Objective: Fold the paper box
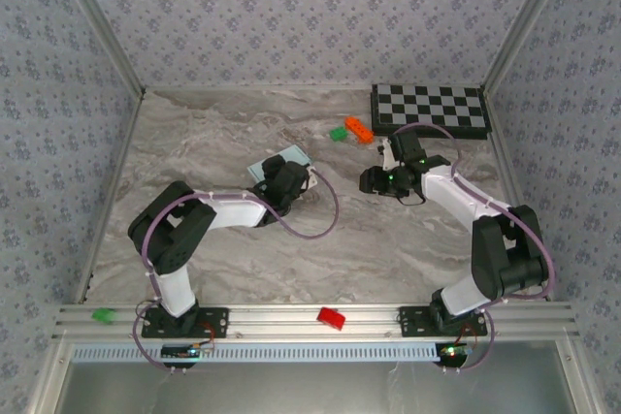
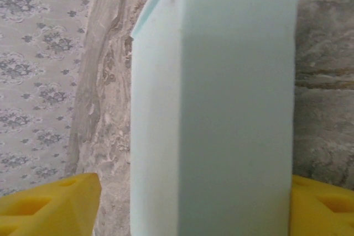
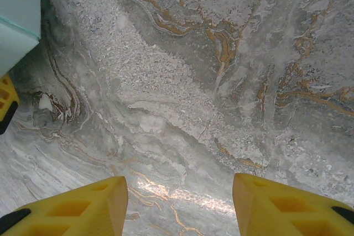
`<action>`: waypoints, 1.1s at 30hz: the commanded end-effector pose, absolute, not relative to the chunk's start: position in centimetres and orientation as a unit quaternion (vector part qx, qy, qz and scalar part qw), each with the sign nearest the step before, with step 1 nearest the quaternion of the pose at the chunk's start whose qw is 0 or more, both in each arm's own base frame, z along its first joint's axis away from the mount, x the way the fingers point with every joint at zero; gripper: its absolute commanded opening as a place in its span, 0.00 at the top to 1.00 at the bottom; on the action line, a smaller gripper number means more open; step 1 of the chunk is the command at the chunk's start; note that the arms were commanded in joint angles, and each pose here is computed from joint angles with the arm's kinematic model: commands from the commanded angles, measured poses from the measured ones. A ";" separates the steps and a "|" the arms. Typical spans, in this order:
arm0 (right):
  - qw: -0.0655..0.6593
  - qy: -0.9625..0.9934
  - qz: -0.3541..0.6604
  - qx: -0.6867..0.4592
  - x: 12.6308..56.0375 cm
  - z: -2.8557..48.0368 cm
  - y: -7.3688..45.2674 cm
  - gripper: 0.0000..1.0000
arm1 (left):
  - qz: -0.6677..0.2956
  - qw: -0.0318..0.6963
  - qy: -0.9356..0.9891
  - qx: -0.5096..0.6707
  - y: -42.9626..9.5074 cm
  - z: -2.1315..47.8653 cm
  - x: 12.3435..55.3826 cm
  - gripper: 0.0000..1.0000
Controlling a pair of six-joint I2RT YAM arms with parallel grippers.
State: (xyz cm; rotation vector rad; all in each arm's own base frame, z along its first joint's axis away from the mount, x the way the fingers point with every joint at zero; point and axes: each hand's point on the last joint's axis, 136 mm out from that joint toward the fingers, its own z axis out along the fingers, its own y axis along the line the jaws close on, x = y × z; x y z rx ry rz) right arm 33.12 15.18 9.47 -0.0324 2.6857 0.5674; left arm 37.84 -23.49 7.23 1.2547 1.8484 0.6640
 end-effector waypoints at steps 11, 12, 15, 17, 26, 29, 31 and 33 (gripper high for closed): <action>0.187 0.963 0.195 0.001 33.0 8.6 14.6 0.46 | 0.105 0.409 0.779 0.463 -25.7 12.1 36.0 0.03; 0.188 0.963 0.192 0.002 33.0 8.5 14.6 0.46 | 0.099 0.411 0.786 0.451 -25.4 12.6 36.1 0.03; 0.195 0.965 0.176 0.004 33.2 8.5 14.0 0.46 | 0.079 0.430 0.806 0.398 -23.9 14.7 36.7 0.03; 0.207 0.966 0.152 0.010 33.5 8.5 13.1 0.46 | 0.064 0.443 0.823 0.351 -22.3 16.1 37.1 0.04; 0.269 0.961 0.020 0.061 34.6 9.8 7.2 0.46 | 0.021 0.467 0.874 0.135 -12.0 18.9 38.3 0.07; 0.287 0.954 -0.027 0.077 34.9 10.5 4.6 0.46 | 0.029 0.462 0.884 0.068 -8.0 18.3 38.1 0.08; 0.298 0.949 -0.055 0.088 35.0 10.9 2.8 0.46 | 0.041 0.456 0.888 0.036 -5.8 17.5 37.8 0.09; 0.314 0.941 -0.079 0.102 35.2 11.2 1.0 0.45 | 0.063 0.451 0.890 -0.002 -3.3 16.8 37.4 0.11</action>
